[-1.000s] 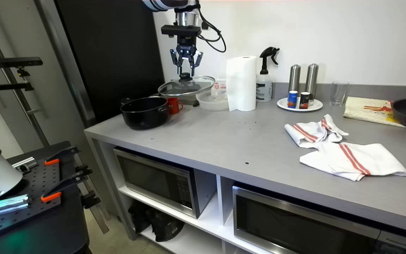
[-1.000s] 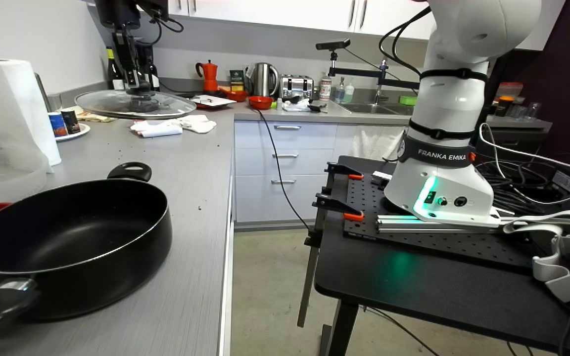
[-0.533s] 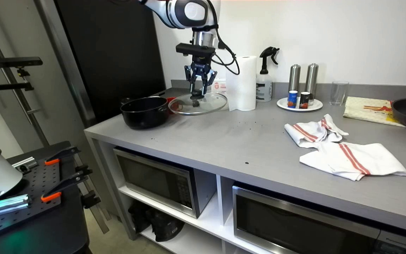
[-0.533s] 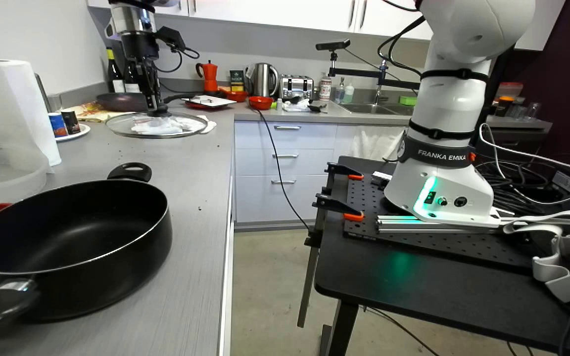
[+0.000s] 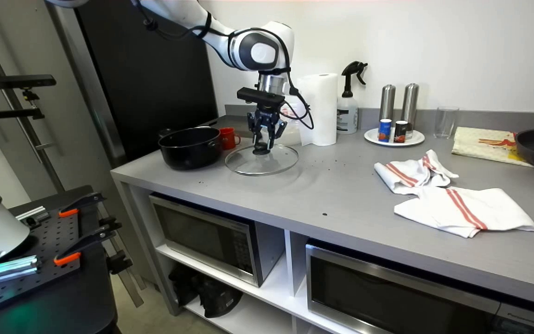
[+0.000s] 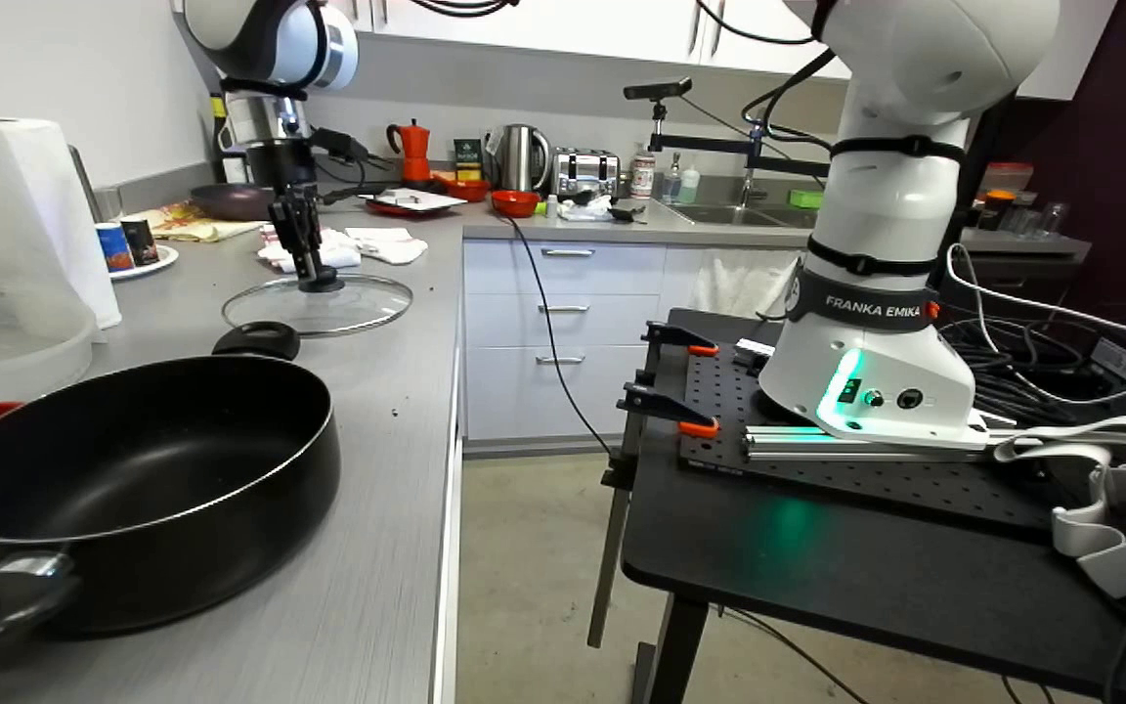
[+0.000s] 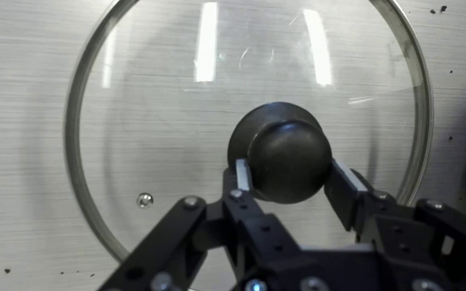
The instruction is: Remove the lid from the pot
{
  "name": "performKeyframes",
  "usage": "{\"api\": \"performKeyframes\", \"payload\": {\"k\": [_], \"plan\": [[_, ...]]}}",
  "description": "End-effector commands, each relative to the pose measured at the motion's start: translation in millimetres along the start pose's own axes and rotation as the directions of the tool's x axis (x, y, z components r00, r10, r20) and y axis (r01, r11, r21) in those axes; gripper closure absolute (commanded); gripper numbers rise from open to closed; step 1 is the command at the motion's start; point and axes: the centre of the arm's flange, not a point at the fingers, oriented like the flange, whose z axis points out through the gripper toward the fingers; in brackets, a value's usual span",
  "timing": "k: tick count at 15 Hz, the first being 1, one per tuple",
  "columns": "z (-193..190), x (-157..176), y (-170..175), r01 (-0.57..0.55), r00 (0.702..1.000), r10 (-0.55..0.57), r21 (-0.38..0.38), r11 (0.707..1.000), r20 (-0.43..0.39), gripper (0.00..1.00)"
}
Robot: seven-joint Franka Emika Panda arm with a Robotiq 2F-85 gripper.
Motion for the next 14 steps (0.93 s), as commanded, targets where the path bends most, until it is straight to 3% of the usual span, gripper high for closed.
{"api": "performKeyframes", "payload": {"k": [1,6,14], "plan": [[15,19,-4,0.0,1.0,0.001,-0.047,0.999,0.014,0.76],[44,26,-10,0.026,0.999,-0.024,-0.061,0.998,0.039,0.76],[52,30,-12,0.036,0.999,-0.033,-0.06,0.998,0.04,0.76]]}}
